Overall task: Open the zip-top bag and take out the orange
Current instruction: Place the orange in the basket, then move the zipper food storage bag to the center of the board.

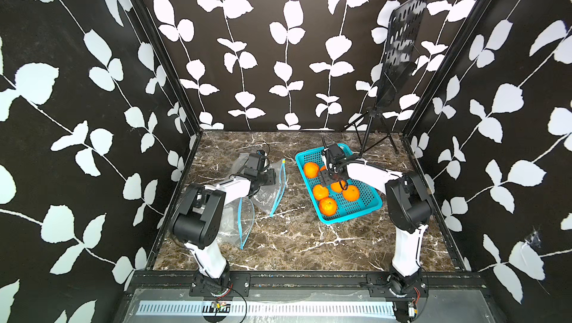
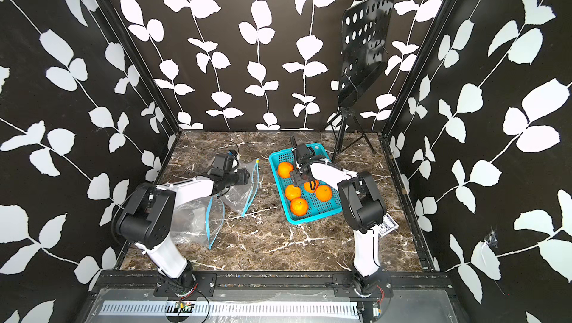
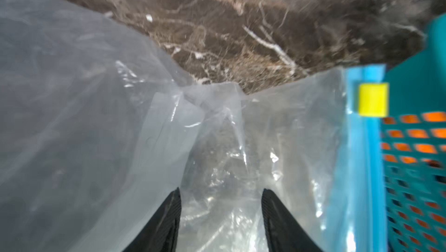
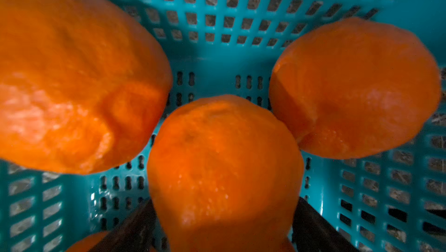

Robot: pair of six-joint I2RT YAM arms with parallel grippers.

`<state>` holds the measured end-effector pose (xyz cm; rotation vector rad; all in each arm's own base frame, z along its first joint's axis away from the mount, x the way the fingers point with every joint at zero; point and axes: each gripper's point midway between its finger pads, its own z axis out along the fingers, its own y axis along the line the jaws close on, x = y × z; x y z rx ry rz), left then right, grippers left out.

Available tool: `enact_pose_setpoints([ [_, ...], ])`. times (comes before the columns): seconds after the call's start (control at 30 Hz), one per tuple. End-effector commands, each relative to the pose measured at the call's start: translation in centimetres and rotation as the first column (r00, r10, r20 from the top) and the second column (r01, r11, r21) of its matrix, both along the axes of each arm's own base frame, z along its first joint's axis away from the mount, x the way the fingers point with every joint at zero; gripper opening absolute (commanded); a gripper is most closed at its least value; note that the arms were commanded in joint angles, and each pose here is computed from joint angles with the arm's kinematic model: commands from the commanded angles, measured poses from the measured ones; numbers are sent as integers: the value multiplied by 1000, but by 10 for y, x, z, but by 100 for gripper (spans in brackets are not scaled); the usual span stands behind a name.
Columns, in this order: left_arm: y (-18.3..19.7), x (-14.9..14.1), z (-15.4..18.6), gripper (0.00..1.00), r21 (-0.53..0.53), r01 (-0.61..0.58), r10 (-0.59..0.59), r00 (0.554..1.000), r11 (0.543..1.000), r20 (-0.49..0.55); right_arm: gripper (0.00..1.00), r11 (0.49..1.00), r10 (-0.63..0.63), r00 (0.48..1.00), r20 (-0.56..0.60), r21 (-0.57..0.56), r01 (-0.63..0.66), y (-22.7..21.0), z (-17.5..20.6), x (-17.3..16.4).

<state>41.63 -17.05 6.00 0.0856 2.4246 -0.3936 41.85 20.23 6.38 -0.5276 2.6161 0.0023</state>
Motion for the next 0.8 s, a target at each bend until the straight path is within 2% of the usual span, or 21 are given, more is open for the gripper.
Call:
enact_pose_setpoints([
  [0.0,-4,14,8,56,-1,-13,13,999,1000,34,88,998,12,995,98,65,-18,8,47,3],
  [0.13,11,26,-3,53,115,-52,50,999,992,18,98,999,2,988,157,49,-10,2,77,-3],
  [0.2,20,33,-12,53,171,-66,69,997,983,-14,99,999,-1,983,186,53,-9,-1,89,-9],
  [0.3,33,42,-18,52,168,-90,96,995,982,-27,99,998,-11,972,235,70,-5,-9,105,-18],
  [0.43,66,49,-18,52,226,-127,141,989,966,-47,100,996,-60,967,247,81,41,-34,108,-36],
  [0.6,97,55,-6,52,191,-182,192,981,965,-33,100,973,-171,953,252,194,123,-73,105,-48],
  [0.77,100,66,-2,54,175,-174,184,982,969,-42,100,908,-402,883,243,233,350,-143,103,-40],
])
